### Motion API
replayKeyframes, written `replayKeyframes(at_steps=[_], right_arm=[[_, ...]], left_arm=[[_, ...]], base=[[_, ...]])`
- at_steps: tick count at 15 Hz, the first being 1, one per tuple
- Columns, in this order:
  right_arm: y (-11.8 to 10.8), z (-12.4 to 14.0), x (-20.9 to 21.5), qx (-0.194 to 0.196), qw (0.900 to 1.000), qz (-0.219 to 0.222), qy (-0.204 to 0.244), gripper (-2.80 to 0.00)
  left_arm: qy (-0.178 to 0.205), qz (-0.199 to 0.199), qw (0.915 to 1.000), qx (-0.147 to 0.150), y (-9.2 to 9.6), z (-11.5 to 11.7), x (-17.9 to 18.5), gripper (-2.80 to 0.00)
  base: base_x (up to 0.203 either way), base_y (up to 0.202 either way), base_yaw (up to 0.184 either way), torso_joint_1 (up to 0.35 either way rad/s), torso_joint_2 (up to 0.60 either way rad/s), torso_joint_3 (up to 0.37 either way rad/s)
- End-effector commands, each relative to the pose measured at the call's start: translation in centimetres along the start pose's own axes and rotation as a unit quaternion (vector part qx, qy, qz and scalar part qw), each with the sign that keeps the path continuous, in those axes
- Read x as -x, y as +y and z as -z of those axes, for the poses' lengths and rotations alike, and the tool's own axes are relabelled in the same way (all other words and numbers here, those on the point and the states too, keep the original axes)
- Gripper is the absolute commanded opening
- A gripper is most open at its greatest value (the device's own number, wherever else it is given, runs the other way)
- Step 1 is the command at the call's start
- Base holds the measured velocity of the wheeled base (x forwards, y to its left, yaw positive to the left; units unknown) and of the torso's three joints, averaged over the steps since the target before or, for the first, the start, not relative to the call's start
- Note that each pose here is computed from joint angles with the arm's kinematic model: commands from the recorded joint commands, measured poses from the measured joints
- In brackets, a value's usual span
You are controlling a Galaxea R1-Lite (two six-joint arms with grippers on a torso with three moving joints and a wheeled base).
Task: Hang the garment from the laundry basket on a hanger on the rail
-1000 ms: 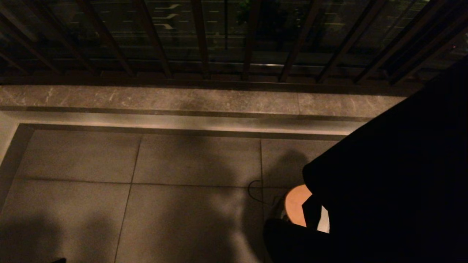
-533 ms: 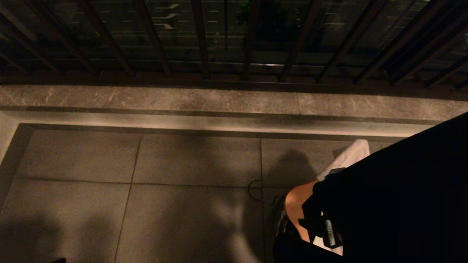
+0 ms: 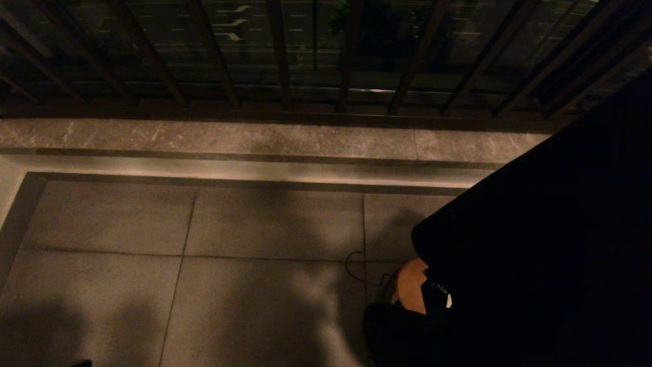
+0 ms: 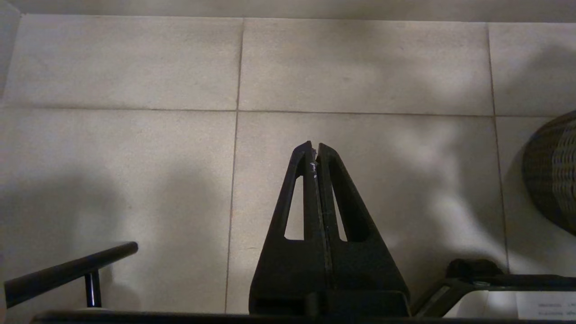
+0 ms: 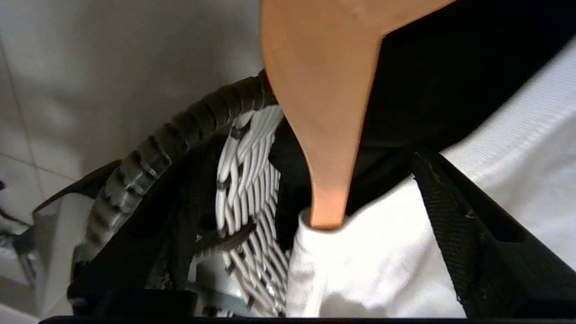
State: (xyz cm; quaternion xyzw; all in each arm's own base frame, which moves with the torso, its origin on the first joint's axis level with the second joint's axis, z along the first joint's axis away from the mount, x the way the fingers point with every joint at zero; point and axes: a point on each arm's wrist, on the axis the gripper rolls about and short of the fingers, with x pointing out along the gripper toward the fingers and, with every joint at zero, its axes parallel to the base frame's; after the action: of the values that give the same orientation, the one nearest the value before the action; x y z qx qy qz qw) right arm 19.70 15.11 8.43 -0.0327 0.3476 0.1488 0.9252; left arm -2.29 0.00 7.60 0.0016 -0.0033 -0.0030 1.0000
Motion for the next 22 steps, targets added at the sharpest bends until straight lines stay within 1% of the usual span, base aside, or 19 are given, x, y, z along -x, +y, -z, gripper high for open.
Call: replayKeyframes(at_steps=[1, 6, 8, 9, 12, 14, 17, 19, 20, 21, 22], right_arm=[[0.2, 0.9, -0.9, 0.007, 1.000, 0.005, 0.014, -2.80], [0.3, 2.0, -2.9, 0.036, 0.999, 0.005, 0.005, -2.80], [0.2, 2.2, -2.6, 0.036, 0.999, 0.004, 0.005, -2.80], [0.1, 1.7, -1.8, 0.033, 0.999, 0.001, -0.011, -2.80], [-0.7, -0.8, 3.5, 0.020, 0.995, -0.018, -0.091, -2.80], [-1.7, -2.1, 7.9, 0.009, 0.990, -0.024, -0.137, -2.80], [-3.4, -3.2, 14.8, -0.012, 0.980, -0.036, -0.194, -2.80], [-4.4, -3.5, 18.9, -0.040, 0.974, -0.046, -0.218, -2.80], [-4.9, -3.5, 20.6, -0.061, 0.969, -0.051, -0.233, -2.80], [-5.4, -3.5, 21.9, -0.082, 0.963, -0.050, -0.250, -2.80], [-5.8, -3.7, 23.2, -0.099, 0.955, -0.048, -0.274, -2.80]], left_arm=[[0.001, 0.000, 1.0000, 0.000, 0.0, 0.0, 0.0, -2.80], [0.001, 0.000, 1.0000, 0.001, 0.0, 0.0, 0.0, -2.80], [0.001, 0.000, 1.0000, 0.000, 0.0, 0.0, 0.0, -2.80], [0.001, 0.000, 1.0000, 0.000, 0.0, 0.0, 0.0, -2.80], [0.001, 0.000, 1.0000, 0.000, 0.0, 0.0, 0.0, -2.80], [0.001, 0.000, 1.0000, 0.000, 0.0, 0.0, 0.0, -2.80], [0.001, 0.000, 1.0000, 0.000, 0.0, 0.0, 0.0, -2.80], [0.001, 0.000, 1.0000, 0.000, 0.0, 0.0, 0.0, -2.80], [0.001, 0.000, 1.0000, 0.000, 0.0, 0.0, 0.0, -2.80], [0.001, 0.000, 1.0000, 0.000, 0.0, 0.0, 0.0, -2.80], [0.001, 0.000, 1.0000, 0.000, 0.0, 0.0, 0.0, -2.80]], base=[[0.000, 0.000, 0.000, 0.000, 0.00, 0.000], [0.000, 0.000, 0.000, 0.000, 0.00, 0.000], [0.000, 0.000, 0.000, 0.000, 0.00, 0.000], [0.000, 0.000, 0.000, 0.000, 0.00, 0.000], [0.000, 0.000, 0.000, 0.000, 0.00, 0.000], [0.000, 0.000, 0.000, 0.000, 0.00, 0.000], [0.000, 0.000, 0.000, 0.000, 0.00, 0.000], [0.000, 0.000, 0.000, 0.000, 0.00, 0.000], [0.000, 0.000, 0.000, 0.000, 0.00, 0.000], [0.000, 0.000, 0.000, 0.000, 0.00, 0.000], [0.000, 0.000, 0.000, 0.000, 0.00, 0.000]])
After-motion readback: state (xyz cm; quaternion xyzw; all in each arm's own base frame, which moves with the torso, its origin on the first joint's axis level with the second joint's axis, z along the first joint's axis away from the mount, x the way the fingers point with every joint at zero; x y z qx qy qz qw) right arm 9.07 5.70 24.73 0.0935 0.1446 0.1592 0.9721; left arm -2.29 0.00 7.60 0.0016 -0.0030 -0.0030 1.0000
